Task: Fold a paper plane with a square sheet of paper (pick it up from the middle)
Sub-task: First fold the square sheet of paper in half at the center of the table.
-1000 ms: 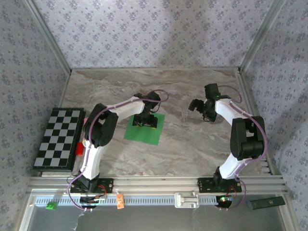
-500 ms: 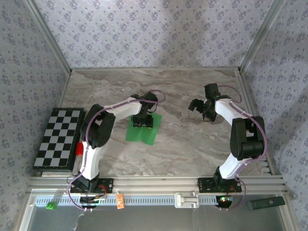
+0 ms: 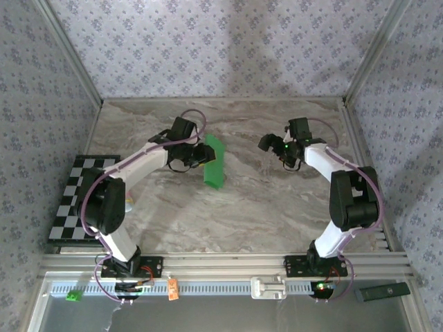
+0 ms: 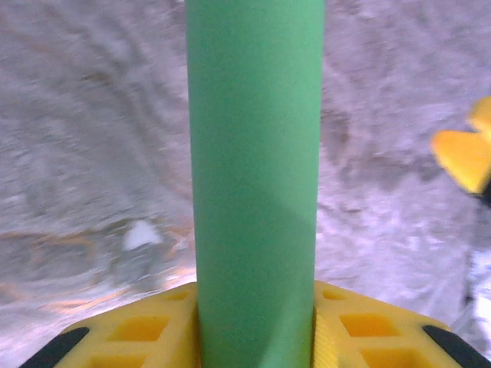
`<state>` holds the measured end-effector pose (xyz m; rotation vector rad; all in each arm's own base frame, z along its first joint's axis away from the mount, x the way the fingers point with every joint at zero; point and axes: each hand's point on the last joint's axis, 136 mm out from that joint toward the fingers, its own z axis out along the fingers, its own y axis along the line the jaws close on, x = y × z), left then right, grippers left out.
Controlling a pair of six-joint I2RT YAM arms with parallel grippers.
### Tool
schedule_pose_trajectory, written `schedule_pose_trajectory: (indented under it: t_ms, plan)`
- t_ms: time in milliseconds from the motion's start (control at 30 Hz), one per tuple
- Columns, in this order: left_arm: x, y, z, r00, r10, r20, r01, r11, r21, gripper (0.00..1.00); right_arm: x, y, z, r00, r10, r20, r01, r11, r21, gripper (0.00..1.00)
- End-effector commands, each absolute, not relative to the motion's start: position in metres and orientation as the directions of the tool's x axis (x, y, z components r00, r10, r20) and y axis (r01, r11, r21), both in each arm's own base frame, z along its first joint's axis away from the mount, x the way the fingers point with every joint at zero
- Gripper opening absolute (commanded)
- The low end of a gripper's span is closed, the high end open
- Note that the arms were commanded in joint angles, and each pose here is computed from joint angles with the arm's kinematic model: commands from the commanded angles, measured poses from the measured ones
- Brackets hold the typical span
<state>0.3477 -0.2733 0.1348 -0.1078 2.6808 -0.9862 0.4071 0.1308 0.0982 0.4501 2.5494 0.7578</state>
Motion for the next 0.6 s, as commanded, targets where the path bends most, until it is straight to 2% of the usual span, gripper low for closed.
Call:
schedule_pose_trajectory:
  t_ms: [0, 133, 567]
  plan:
    - [0.351, -0.289, 0.136, -0.956, -0.207, -0.21, 0.018, 0.671, -0.741, 0.37, 0.407, 0.159, 0.116, -0.852, 0.415, -0.318, 0.102, 0.729, 0.677, 0.99]
    - [0.355, -0.276, 0.111, -0.938, -0.266, -0.221, -0.035, 0.71, -0.703, 0.37, 0.401, 0.177, 0.108, -0.866, 0.392, -0.312, 0.086, 0.73, 0.678, 0.98]
    - [0.332, -0.242, 0.042, -0.955, -0.234, -0.181, -0.102, 0.836, -0.539, 0.42, 0.382, 0.218, 0.081, -0.904, 0.322, -0.281, 0.069, 0.759, 0.647, 0.94]
